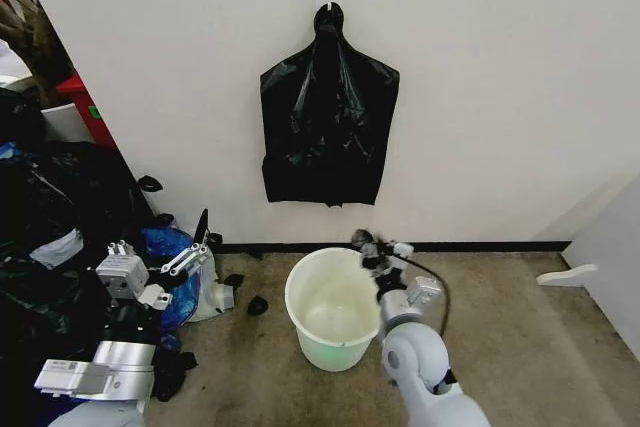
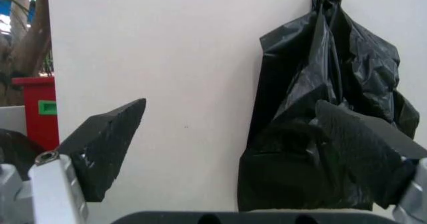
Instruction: Place the garbage bag over the trash bin.
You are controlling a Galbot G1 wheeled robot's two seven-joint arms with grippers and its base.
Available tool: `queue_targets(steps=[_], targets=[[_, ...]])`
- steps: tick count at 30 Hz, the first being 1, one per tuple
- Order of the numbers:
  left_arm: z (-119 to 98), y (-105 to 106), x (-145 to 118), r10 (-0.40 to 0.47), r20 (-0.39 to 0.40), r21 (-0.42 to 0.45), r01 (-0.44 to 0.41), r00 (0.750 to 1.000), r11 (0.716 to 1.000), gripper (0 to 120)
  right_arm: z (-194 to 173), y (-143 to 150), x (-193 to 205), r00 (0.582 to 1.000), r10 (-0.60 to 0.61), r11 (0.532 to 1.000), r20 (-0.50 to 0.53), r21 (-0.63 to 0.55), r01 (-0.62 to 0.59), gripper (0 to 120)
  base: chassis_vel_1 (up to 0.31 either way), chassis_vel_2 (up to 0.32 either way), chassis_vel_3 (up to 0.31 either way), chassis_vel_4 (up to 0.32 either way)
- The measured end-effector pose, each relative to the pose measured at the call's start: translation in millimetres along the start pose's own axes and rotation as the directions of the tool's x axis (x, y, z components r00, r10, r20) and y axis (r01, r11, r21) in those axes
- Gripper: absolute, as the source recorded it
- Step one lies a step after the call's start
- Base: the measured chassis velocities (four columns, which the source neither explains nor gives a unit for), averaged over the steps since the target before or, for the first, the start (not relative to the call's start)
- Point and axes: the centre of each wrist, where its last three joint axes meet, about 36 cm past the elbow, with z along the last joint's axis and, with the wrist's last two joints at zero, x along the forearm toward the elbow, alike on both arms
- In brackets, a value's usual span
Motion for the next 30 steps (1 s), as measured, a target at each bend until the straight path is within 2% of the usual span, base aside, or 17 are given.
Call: queue_targets(steps=[2, 5, 6, 11, 16, 20, 30], targets=[[-0.1, 0.2, 0.4, 0.002, -0.001, -0.002, -0.002, 1.0, 1.0, 100, -19.5, 3.1, -10.6, 0.998, 0.022, 1.0, 0.06, -0.021, -0.021, 46, 0.0, 0.0, 0.0, 0.0], [-0.1, 0.4, 0.3, 0.013, -0.005, -0.007, -0.013, 1.0, 1.0, 100, -50.4, 12.5, -17.1, 0.994, -0.013, 0.997, 0.113, -0.073, 0.022, 59, 0.0, 0.0, 0.0, 0.0], [-0.1, 0.4, 0.3, 0.013, -0.005, -0.007, -0.013, 1.0, 1.0, 100, -50.4, 12.5, -17.1, 0.994, -0.013, 0.997, 0.113, -0.073, 0.022, 59, 0.0, 0.0, 0.0, 0.0], [-0.5, 1.6, 0.4, 0.026, -0.018, -0.017, -0.026, 1.0, 1.0, 100, -84.2, 38.0, 1.6, 0.983, -0.128, 0.982, 0.135, -0.122, 0.145, 79, 0.0, 0.0, 0.0, 0.0], [5.8, 4.2, 2.2, 0.024, -0.042, -0.024, -0.025, 0.999, 0.999, 100, -93.0, 71.8, 3.1, 0.967, -0.197, 0.972, 0.161, -0.096, 0.214, 97, 0.0, 0.0, 0.0, 0.0], [4.6, 3.8, 3.7, 0.028, -0.045, -0.028, -0.03, 0.999, 0.999, 100, -85.9, 86.2, -19.0, 0.968, -0.183, 0.981, 0.173, -0.034, 0.191, 100, 0.0, 0.0, 0.0, 0.0], [2.0, 2.1, 4.6, 0.027, -0.029, -0.031, -0.028, 0.999, 0.999, 100, -63.1, 79.1, -54.4, 0.989, -0.118, 0.992, 0.089, 0.052, 0.114, 100, 0.0, 0.0, 0.0, 0.0]])
